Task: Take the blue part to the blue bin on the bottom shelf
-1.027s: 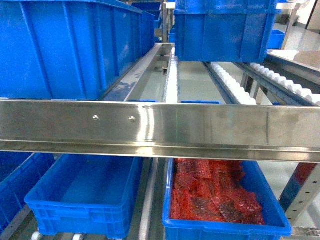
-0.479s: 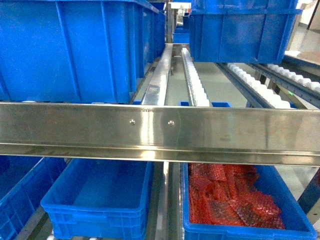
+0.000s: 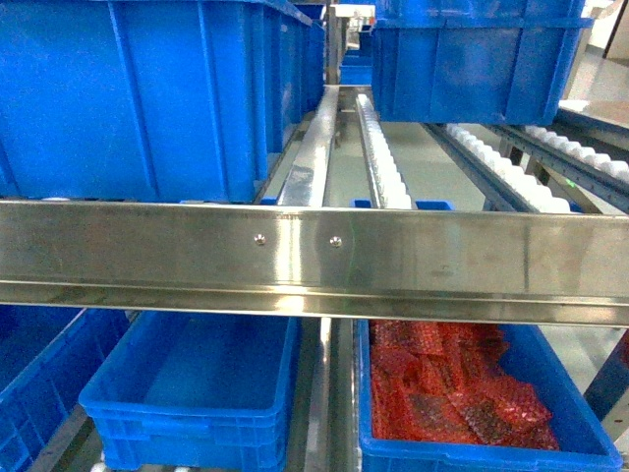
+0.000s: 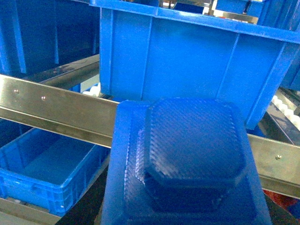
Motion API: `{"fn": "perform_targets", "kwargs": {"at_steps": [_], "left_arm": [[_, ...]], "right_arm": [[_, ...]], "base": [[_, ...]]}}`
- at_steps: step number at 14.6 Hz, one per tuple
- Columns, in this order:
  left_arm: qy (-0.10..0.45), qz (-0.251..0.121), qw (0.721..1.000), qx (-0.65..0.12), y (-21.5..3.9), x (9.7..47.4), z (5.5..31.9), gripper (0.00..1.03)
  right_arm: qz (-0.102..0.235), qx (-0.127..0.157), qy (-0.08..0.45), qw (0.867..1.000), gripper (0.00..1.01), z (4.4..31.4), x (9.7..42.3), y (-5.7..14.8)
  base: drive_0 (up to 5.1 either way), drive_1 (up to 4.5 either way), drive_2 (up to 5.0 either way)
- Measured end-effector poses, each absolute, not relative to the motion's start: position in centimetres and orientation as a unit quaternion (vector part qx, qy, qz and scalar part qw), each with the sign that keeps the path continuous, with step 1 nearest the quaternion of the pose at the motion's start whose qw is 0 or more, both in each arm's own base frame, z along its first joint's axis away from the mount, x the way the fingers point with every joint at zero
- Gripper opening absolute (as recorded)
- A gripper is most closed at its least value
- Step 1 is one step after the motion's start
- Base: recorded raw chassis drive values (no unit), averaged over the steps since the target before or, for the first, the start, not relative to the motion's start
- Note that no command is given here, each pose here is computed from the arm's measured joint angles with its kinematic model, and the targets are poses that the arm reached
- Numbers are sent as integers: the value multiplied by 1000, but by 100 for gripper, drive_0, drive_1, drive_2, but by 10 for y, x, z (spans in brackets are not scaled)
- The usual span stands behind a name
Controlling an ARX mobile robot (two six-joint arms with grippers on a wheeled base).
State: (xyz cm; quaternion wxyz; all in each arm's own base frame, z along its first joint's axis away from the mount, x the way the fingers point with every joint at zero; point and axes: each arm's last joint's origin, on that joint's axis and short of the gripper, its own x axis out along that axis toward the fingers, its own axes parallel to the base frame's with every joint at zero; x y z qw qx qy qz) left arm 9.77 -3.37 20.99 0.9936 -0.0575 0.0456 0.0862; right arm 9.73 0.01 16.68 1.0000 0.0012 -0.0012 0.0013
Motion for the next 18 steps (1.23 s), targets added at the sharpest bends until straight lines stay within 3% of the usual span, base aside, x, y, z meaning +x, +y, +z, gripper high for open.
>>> {"fn": "perform_targets", "kwargs": {"at_steps": [18], "left_arm": [[46, 86, 994, -58, -34, 98, 210, 43]], "right_arm": [[0, 1, -1, 1000, 98, 167, 97, 0]], "base": [[0, 0, 0]]}}
